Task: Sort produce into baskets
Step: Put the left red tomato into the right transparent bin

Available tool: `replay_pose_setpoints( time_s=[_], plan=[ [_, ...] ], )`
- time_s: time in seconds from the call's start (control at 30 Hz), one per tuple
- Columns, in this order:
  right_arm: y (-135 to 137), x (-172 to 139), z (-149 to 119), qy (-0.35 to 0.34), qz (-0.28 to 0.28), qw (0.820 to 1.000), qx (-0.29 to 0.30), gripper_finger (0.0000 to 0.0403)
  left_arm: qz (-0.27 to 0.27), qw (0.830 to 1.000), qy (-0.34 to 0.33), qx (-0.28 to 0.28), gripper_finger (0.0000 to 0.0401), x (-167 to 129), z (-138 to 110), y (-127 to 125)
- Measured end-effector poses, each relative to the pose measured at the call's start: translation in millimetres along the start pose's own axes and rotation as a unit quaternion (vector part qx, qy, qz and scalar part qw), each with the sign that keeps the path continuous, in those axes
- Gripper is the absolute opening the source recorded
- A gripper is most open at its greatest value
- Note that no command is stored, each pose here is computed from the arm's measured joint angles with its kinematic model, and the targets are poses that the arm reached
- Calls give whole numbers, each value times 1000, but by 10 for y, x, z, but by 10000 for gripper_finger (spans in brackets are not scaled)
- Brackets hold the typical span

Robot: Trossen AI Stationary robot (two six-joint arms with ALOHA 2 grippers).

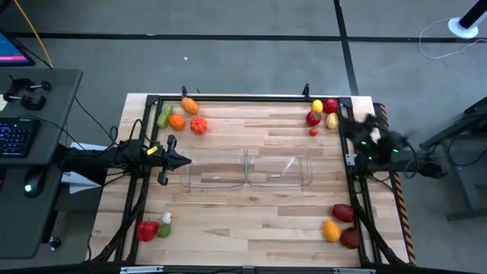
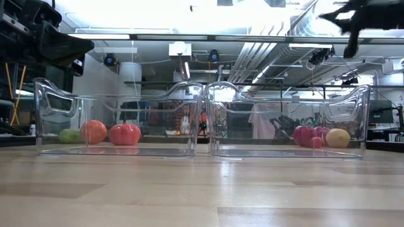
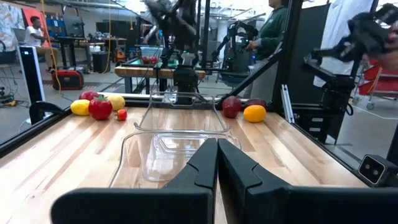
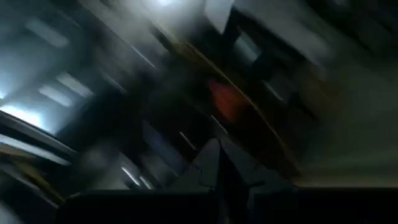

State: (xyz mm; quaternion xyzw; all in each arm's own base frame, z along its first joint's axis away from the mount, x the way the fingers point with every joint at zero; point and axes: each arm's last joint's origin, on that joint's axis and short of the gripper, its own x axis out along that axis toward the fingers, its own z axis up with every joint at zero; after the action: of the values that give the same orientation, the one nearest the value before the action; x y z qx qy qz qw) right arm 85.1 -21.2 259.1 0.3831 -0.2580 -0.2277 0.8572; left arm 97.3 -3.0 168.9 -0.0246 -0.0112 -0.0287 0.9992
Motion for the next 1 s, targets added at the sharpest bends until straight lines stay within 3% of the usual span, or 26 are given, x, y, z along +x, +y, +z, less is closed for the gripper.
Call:
replay_pose_setpoints(
  time_s=[0.07, 0.17, 0.33, 0.43, 0.6, 0.7, 0.87, 1.0],
  plan=[
    [28, 118, -36, 78, -74, 994, -11, 0, 0, 1000, 0, 0, 0, 0, 1, 0],
    [138, 317, -1, 154, -121, 978, -73, 0, 0, 1000, 0, 0, 0, 0, 0, 0],
    [336, 694, 165, 177, -166, 954, -174, 0, 0, 1000, 0, 0, 0, 0, 1, 0],
    [317, 881, 208, 181, -231, 935, -201, 0, 0, 1000, 0, 0, 0, 0, 1, 0],
    [94, 1094, 216, 192, -349, 885, -239, 0, 0, 1000, 0, 0, 0, 0, 1, 0],
    [-157, 1150, 200, 193, -438, 855, -201, 7, 0, 1000, 0, 0, 0, 0, 0, 0],
    [-625, 1190, 134, 240, -539, 797, -131, 83, 0, 1000, 0, 0, 0, 0, 0, 0],
    [-927, 1316, 122, 265, -560, 778, -108, 189, 0, 1000, 0, 0, 0, 0, 1, 0]
  ],
)
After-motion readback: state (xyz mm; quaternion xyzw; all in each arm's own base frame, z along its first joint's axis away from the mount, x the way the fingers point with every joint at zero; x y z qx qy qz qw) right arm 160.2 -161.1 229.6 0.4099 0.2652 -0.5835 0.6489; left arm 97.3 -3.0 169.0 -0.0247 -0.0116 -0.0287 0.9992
